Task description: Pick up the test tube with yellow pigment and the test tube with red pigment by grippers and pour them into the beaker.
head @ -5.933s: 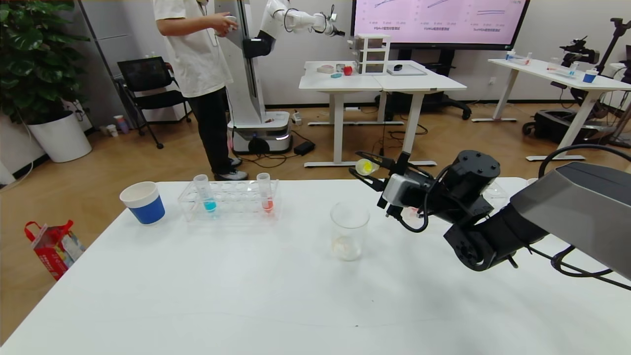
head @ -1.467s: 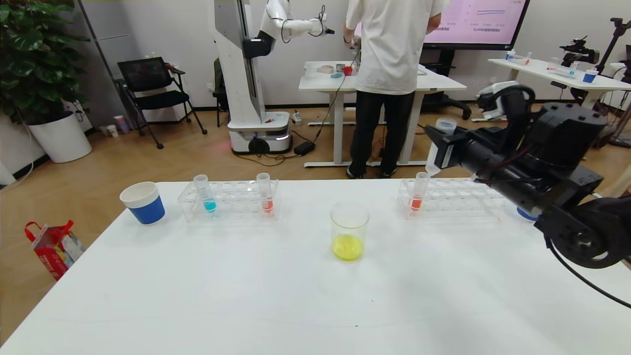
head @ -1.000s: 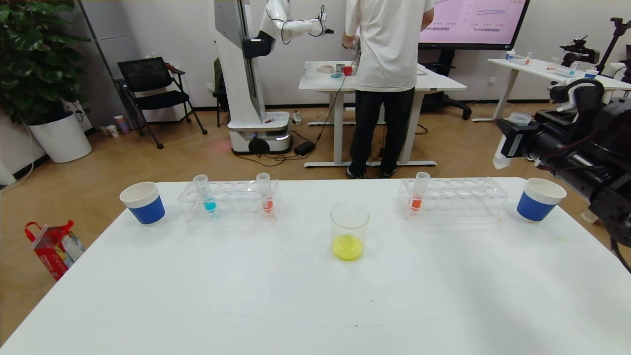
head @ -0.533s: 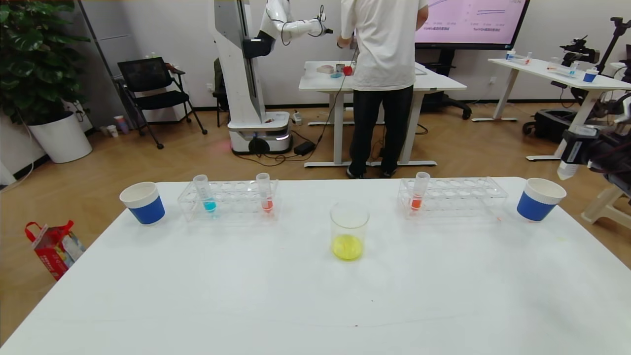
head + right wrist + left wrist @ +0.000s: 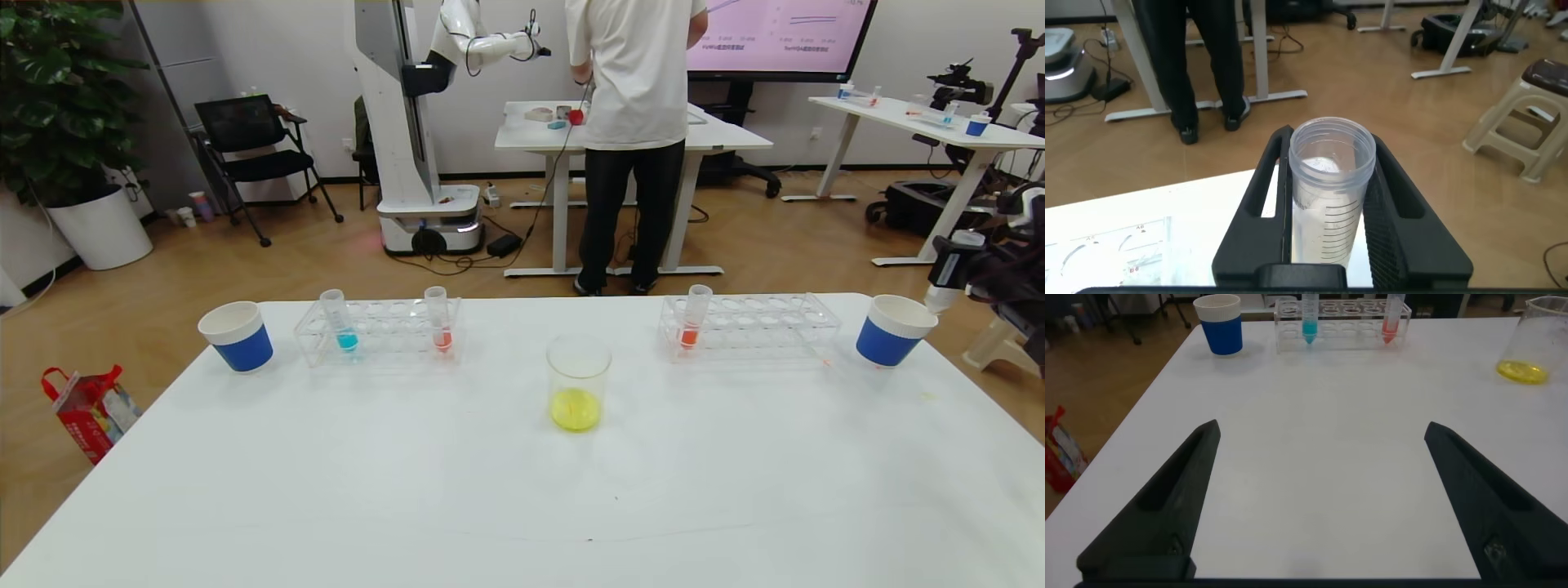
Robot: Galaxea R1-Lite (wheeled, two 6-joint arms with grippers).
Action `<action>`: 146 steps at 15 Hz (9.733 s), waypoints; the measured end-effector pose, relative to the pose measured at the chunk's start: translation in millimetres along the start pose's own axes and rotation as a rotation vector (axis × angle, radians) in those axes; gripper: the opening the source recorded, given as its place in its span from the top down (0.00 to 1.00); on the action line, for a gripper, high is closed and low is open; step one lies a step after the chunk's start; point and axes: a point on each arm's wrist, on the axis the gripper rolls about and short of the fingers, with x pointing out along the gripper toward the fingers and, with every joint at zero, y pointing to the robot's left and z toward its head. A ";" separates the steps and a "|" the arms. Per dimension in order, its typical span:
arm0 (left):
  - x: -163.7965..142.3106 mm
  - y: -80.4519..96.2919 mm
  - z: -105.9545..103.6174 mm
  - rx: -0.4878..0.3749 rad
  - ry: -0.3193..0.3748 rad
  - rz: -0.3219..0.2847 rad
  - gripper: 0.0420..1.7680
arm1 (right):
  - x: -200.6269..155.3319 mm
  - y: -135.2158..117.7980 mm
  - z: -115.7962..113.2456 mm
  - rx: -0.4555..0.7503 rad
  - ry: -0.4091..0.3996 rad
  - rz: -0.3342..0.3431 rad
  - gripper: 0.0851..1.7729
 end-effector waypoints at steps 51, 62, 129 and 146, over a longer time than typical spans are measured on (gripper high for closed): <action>0.0 0.0 0.0 0.000 0.000 0.000 0.01 | -265.5 71.0 112.1 0.072 -0.417 0.284 0.02; 0.0 0.0 0.0 0.000 0.000 0.000 0.01 | -420.7 -1.0 82.0 -0.018 -0.497 0.218 0.02; 238.7 -41.1 116.7 -0.041 -0.006 -0.009 0.01 | -419.9 7.7 -83.4 -0.045 0.006 0.354 0.02; 379.5 -147.4 6.6 -0.048 -0.001 -0.028 0.01 | -419.9 7.7 -83.3 -0.045 0.006 0.354 0.02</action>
